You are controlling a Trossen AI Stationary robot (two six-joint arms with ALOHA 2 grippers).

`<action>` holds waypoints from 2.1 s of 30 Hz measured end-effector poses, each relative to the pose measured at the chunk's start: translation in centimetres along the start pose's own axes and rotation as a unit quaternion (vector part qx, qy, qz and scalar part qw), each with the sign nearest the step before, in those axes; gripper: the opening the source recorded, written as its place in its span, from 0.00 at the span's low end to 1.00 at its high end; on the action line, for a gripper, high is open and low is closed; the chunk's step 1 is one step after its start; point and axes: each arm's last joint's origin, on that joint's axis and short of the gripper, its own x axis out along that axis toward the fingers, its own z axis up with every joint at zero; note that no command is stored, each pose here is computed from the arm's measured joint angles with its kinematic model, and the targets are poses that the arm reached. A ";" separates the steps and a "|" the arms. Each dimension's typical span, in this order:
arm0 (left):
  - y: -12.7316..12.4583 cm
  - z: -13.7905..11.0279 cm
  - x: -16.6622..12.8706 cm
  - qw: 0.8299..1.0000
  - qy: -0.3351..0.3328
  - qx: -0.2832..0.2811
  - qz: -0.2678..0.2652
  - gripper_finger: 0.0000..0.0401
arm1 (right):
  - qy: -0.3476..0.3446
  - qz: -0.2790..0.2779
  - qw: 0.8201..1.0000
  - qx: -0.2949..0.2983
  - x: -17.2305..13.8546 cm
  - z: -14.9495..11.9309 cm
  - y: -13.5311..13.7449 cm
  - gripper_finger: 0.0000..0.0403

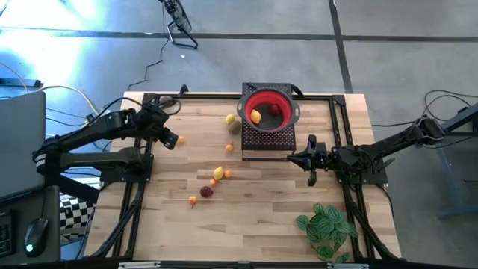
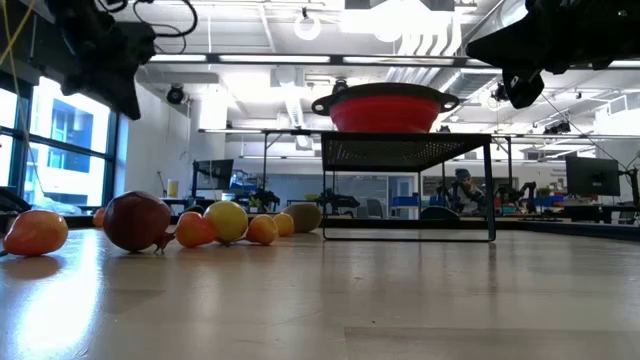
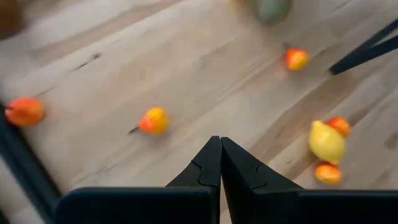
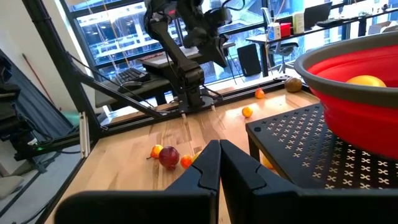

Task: Pick & Place Fruit
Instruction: Put the orange pear into the red strainer bowl on the shelf

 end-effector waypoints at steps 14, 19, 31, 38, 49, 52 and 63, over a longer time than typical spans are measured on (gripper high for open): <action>-0.6 0.5 2.8 0.995 0.068 0.019 0.076 0.01 | 0.008 -0.002 1.000 -0.004 0.0 -0.2 0.0 0.00; -0.7 0.6 3.5 0.992 0.084 0.031 0.085 0.03 | 0.010 -0.002 1.000 -0.005 0.0 -0.2 -0.1 0.00; -1.0 0.7 5.0 0.985 0.120 0.064 0.110 0.47 | 0.010 -0.002 1.000 -0.005 0.0 -0.2 -0.1 0.00; -1.1 0.8 5.3 0.982 0.128 0.090 0.110 0.70 | 0.010 -0.002 1.000 -0.003 0.0 -0.2 -0.1 0.00; -1.1 0.8 5.3 0.982 0.126 0.090 0.109 0.73 | 0.010 -0.002 1.000 -0.003 0.0 -0.2 -0.1 0.00; -1.1 0.8 5.3 0.981 0.126 0.101 0.107 0.73 | 0.010 -0.002 1.000 -0.003 0.0 -0.2 -0.1 0.00; -1.2 0.9 5.3 0.983 0.129 0.095 0.093 0.73 | 0.010 -0.002 1.000 -0.003 0.0 -0.2 -0.1 0.00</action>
